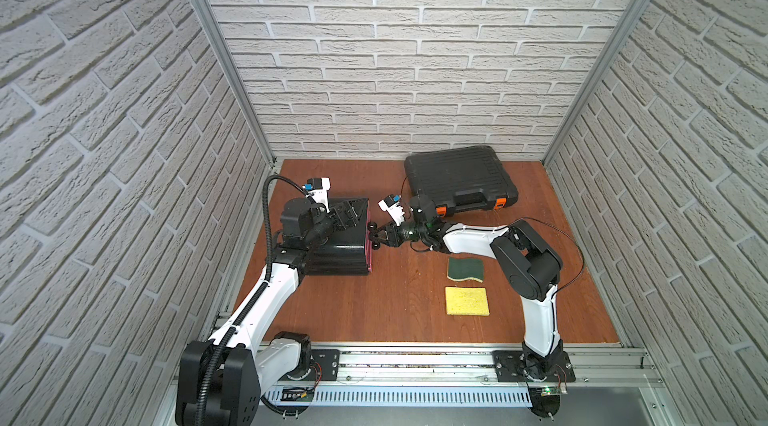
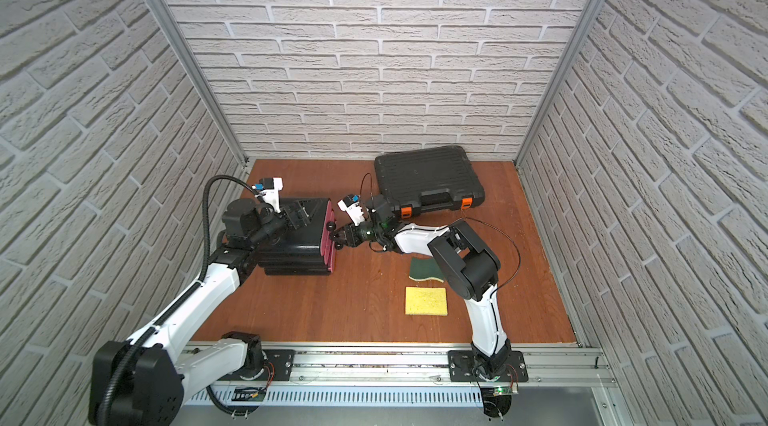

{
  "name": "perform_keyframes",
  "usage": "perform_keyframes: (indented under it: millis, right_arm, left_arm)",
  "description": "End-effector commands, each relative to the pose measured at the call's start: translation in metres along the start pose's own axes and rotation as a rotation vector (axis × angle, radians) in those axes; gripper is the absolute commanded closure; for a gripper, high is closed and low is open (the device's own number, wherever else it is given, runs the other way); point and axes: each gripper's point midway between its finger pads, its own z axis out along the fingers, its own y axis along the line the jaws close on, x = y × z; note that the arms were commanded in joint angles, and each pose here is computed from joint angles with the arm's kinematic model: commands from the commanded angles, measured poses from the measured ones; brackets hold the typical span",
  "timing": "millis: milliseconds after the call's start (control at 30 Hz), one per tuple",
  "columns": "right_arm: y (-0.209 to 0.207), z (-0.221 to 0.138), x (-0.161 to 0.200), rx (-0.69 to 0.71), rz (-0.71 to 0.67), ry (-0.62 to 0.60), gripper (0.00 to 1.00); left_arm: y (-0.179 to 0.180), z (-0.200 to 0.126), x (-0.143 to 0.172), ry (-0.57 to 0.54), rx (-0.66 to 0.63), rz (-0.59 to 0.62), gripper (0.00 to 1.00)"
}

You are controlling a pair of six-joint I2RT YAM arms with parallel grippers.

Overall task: Take the sponge out of the drawer
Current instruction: Open the drawer in the storage box.

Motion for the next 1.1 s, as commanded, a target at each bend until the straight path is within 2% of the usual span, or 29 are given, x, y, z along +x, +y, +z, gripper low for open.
perform_keyframes:
  millis: [0, 233, 300, 867, 1067]
  right_arm:
    - [0.0, -0.007, -0.004, 0.019, -0.017, -0.039, 0.88]
    - [-0.016, -0.022, 0.002, 0.058, 0.013, -0.061, 0.89]
    - [-0.012, -0.034, -0.007, 0.059, 0.004, -0.09, 0.89]
    - [-0.052, -0.104, 0.012, 0.199, 0.079, -0.142, 0.9]
    - [-0.06, -0.118, 0.014, 0.24, 0.102, -0.156, 0.9]
  left_arm:
    - [0.028, 0.003, 0.032, 0.092, -0.068, -0.09, 0.02]
    - [0.036, -0.001, 0.032, 0.084, -0.088, -0.1, 0.02]
    - [0.038, -0.002, 0.032, 0.082, -0.093, -0.103, 0.02]
    - [0.044, -0.006, 0.032, 0.073, -0.107, -0.115, 0.02]
    - [0.043, -0.007, 0.031, 0.067, -0.105, -0.114, 0.02]
